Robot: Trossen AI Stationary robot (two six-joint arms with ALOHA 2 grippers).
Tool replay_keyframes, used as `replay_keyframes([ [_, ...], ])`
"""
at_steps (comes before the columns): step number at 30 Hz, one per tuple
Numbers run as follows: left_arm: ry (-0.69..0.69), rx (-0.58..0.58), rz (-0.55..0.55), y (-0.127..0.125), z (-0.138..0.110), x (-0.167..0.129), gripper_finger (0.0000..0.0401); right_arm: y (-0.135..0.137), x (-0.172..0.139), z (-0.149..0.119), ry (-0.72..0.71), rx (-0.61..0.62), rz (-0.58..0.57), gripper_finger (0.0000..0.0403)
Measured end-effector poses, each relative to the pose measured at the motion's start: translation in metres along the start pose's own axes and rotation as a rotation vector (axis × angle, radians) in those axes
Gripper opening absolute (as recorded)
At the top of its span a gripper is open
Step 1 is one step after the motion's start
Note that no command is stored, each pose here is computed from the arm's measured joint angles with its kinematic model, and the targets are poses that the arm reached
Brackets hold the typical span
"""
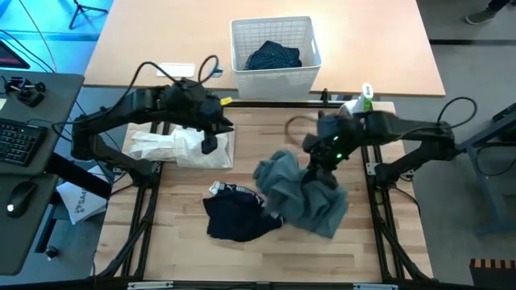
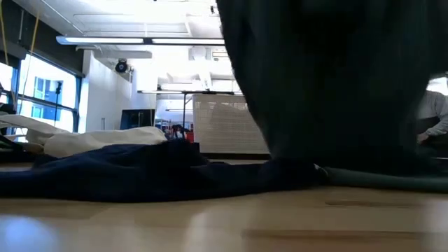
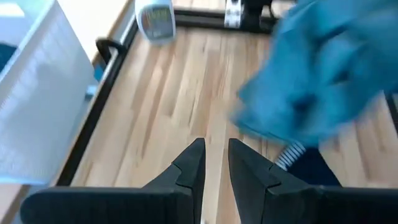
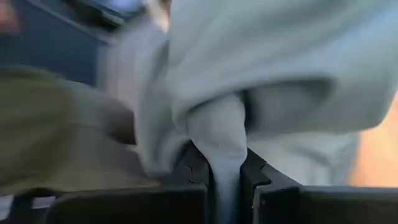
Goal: Fold Laundry from Bin
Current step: Fold the green pants
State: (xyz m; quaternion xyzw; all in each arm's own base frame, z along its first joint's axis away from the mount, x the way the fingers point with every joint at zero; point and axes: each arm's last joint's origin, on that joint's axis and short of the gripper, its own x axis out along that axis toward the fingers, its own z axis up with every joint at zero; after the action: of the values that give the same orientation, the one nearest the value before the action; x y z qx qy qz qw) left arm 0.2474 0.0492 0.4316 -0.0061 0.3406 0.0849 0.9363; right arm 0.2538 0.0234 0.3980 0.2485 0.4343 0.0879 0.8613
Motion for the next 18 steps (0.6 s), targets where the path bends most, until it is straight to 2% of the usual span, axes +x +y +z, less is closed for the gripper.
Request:
replay_keyframes([
  [2, -0.04, 0.0, 0.002, 0.0, 0.002, -0.005, 0.0055, 0.012, -0.016, 0.01, -0.045, 0.0, 0.11, 0.0011],
  [5, -0.064, 0.015, 0.004, 0.0, 0.004, -0.008, 0.0055, 0.015, -0.03, 0.012, -0.045, -0.047, 0.126, 0.0009],
  [8, -0.066, 0.024, 0.005, 0.0, 0.004, -0.007, 0.0055, 0.001, -0.024, 0.01, -0.01, -0.06, 0.068, 0.0009],
  [12, -0.063, 0.026, 0.006, 0.0, 0.004, -0.006, 0.0055, -0.032, -0.01, 0.007, 0.035, -0.076, -0.007, 0.0009],
  [16, -0.064, 0.026, 0.008, 0.0, 0.004, -0.005, 0.0055, -0.077, -0.002, 0.003, 0.056, -0.046, -0.218, 0.0008],
  [18, -0.066, 0.025, 0.008, 0.0, 0.005, -0.006, 0.0055, -0.086, -0.011, 0.007, 0.024, -0.05, -0.309, 0.0007],
])
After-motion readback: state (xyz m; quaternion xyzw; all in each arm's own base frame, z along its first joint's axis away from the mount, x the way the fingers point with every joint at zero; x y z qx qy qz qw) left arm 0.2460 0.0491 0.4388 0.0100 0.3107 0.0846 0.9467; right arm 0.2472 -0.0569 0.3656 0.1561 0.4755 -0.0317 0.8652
